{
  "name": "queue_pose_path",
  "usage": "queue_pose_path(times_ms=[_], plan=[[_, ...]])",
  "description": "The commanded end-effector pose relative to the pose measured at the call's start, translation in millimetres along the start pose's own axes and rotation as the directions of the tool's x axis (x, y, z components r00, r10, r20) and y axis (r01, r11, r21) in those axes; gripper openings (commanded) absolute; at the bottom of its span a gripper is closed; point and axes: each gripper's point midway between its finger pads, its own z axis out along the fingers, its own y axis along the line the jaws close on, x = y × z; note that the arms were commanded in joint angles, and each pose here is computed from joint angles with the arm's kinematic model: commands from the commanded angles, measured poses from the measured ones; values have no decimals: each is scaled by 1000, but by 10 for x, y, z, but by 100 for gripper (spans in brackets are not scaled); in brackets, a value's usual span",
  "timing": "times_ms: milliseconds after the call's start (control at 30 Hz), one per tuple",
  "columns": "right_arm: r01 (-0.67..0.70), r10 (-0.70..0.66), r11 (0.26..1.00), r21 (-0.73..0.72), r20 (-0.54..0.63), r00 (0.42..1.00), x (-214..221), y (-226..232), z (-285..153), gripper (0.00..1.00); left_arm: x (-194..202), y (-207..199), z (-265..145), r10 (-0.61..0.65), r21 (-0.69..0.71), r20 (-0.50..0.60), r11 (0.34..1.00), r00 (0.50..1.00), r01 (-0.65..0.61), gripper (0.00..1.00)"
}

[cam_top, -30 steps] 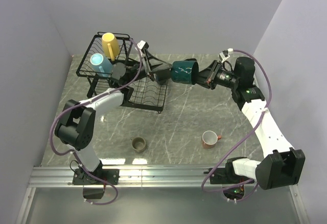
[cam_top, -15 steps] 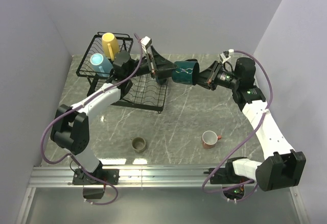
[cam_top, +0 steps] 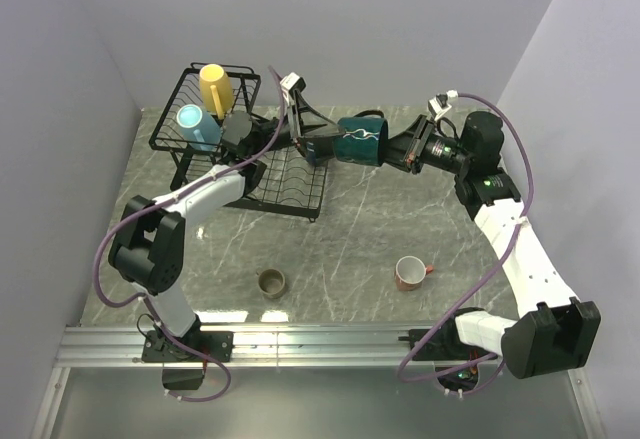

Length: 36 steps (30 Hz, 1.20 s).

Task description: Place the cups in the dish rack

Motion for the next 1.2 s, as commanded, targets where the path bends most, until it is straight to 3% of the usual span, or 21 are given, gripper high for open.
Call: queue_pose_path(times_ms=[0, 167, 267, 500, 600, 667, 767, 1167], plan=[[160, -155, 972, -173, 45, 987, -76, 644, -112, 0, 223, -81, 9, 33, 35, -100, 999, 994, -30, 95], [145, -136, 975, -171, 61, 989, -51, 574, -119, 0, 266, -126, 4, 40, 44, -115, 998, 993, -35, 85], [144, -135, 976, -165, 67, 989, -47, 540, -117, 0, 320, -160, 10, 44, 56, -134, 998, 990, -36, 71], [142, -135, 985, -101, 73, 988, -51, 400, -105, 1, 335, -151, 41, 40, 51, -133, 998, 990, -34, 25], [138, -133, 988, -68, 71, 989, -48, 323, -97, 20, 304, -86, 57, 39, 12, -121, 999, 992, -37, 0], [137, -133, 989, -62, 67, 989, -40, 300, -96, 38, 299, -94, 63, 65, 6, -112, 998, 992, -65, 0], [136, -132, 989, -53, 69, 989, -48, 258, -82, 55, 290, -88, 56, 70, 2, -103, 998, 992, -70, 0], [119, -122, 991, 70, 54, 991, -16, -60, -134, 59, 125, 14, 16, 91, -71, -57, 993, 994, -95, 0]])
